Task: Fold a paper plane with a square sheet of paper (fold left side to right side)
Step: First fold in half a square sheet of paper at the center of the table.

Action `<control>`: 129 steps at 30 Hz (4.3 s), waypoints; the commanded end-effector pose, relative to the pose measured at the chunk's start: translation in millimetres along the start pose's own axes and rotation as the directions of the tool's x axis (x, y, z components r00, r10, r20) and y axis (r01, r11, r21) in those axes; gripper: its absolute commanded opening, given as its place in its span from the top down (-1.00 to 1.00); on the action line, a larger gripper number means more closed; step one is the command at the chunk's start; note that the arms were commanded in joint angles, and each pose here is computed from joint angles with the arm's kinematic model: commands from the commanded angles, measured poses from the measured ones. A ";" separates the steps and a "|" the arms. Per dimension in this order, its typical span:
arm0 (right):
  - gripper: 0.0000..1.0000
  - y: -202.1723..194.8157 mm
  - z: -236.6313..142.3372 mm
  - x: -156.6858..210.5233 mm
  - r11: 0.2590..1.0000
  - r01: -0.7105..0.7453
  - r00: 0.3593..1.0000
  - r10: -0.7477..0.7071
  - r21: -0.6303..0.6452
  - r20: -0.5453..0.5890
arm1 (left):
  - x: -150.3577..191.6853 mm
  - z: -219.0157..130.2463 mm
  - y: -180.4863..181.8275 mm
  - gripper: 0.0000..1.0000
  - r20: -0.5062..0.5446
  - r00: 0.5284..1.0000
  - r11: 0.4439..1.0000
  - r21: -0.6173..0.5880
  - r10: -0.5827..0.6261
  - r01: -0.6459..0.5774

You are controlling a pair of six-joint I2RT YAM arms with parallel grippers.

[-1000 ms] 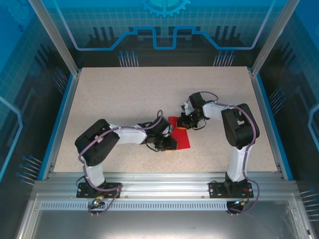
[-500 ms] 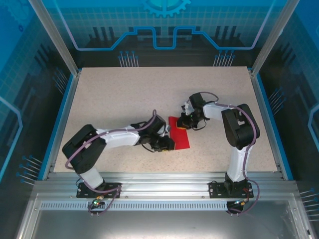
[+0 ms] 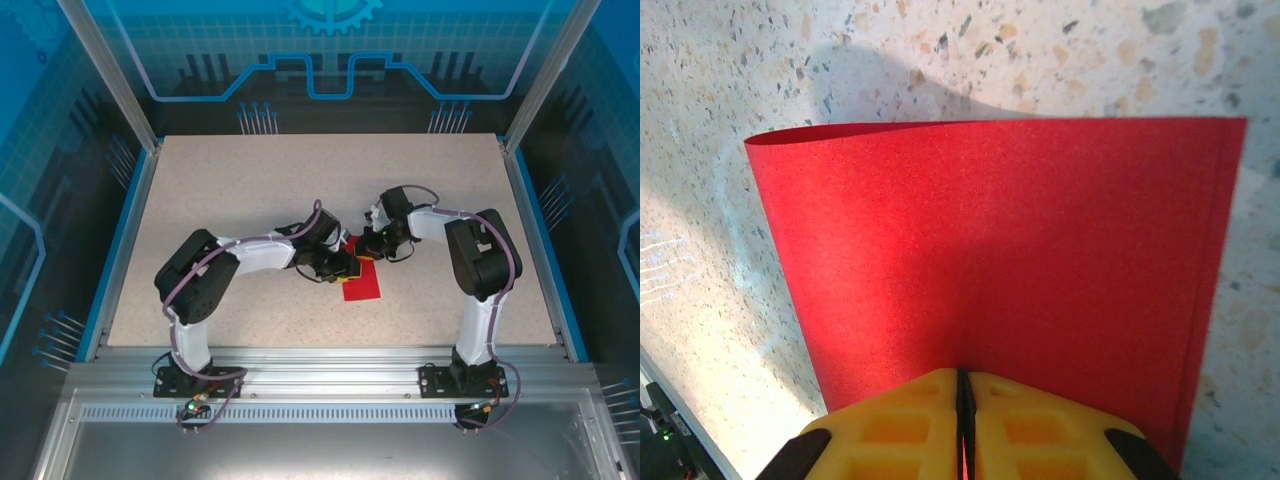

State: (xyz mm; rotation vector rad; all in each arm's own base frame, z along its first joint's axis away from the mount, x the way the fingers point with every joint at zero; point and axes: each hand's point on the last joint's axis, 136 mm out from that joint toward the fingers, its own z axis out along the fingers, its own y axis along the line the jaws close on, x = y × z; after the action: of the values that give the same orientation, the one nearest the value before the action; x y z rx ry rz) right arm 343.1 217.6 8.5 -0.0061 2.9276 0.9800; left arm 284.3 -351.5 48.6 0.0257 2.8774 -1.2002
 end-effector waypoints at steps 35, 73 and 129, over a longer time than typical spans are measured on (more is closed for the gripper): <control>0.75 -7.7 -63.5 106.7 0.999 -0.028 0.999 0.028 0.024 -0.017 | 9.8 24.1 45.4 0.40 -0.044 0.996 0.985 -0.159 -0.080 0.072; 0.79 -64.4 -20.7 135.1 0.953 -0.044 0.977 0.104 0.299 -0.186 | -27.7 3.8 12.4 0.31 -0.014 1.000 0.992 -0.122 0.009 -0.011; 0.80 -76.9 -17.9 142.6 0.937 -0.032 0.969 0.115 0.349 -0.220 | -139.2 -43.5 21.3 0.17 0.170 0.985 0.997 -0.063 -0.026 0.037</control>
State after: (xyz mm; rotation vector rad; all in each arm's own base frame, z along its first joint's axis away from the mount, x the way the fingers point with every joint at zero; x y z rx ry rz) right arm 230.9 185.1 5.8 -0.0426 3.1289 0.8367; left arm 421.9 -309.4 30.2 -0.1708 2.8641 -1.0438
